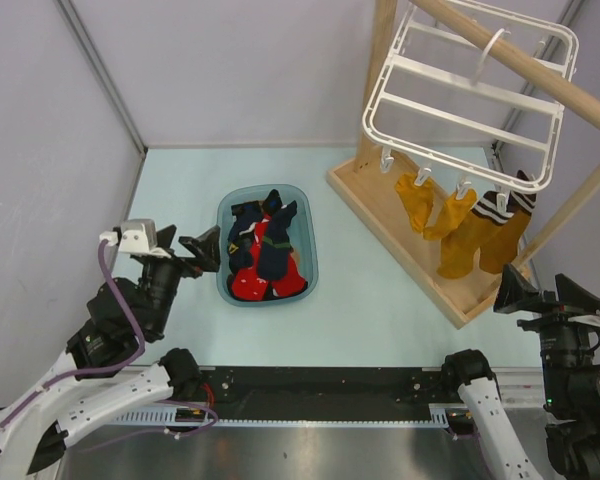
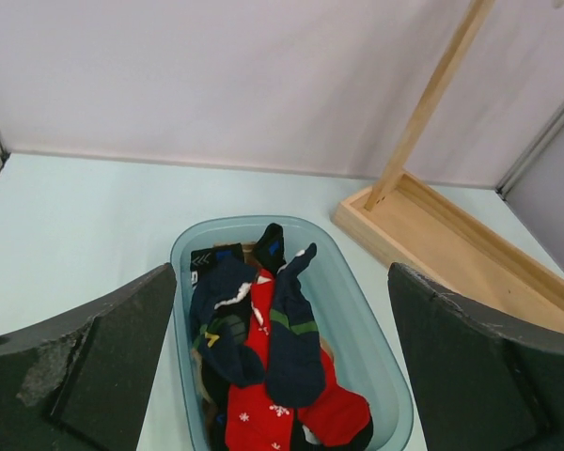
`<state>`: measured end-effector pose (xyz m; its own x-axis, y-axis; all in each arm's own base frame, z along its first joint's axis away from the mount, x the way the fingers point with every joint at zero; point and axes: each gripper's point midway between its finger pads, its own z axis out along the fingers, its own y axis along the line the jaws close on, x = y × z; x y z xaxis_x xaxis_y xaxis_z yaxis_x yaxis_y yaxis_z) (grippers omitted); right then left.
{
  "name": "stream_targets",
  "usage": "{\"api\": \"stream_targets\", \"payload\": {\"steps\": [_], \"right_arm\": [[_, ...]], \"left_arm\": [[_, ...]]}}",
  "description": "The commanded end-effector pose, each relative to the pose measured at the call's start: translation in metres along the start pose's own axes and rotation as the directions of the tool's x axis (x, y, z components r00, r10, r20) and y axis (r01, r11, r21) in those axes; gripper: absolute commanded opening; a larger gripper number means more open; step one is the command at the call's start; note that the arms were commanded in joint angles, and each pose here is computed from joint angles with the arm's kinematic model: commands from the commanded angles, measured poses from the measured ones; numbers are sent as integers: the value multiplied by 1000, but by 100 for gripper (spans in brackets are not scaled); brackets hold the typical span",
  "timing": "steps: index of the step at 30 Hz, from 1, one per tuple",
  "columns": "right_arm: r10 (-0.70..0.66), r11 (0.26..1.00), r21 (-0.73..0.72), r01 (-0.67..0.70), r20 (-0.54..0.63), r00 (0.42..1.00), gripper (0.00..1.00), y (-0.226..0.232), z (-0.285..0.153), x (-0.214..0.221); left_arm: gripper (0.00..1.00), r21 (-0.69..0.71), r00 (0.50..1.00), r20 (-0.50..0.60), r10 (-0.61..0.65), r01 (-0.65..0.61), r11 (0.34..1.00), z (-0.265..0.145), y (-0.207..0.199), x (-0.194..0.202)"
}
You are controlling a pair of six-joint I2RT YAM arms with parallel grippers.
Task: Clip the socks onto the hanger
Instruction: Reset both arms
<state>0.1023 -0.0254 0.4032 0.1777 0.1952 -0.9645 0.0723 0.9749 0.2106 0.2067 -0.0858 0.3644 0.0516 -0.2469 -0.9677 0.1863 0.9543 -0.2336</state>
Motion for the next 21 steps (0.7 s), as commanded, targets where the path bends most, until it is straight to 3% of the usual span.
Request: {"api": "stream_targets", "payload": {"steps": [1, 21], "right_arm": [[-1, 999, 48, 0, 17, 1000, 99, -15, -14, -2], [32, 999, 15, -32, 25, 999, 100, -16, -17, -3]], "left_arm": [[100, -54, 1000, -27, -3, 1, 999, -7, 16, 9], [100, -31, 997, -75, -15, 13, 999, -13, 15, 23]]}}
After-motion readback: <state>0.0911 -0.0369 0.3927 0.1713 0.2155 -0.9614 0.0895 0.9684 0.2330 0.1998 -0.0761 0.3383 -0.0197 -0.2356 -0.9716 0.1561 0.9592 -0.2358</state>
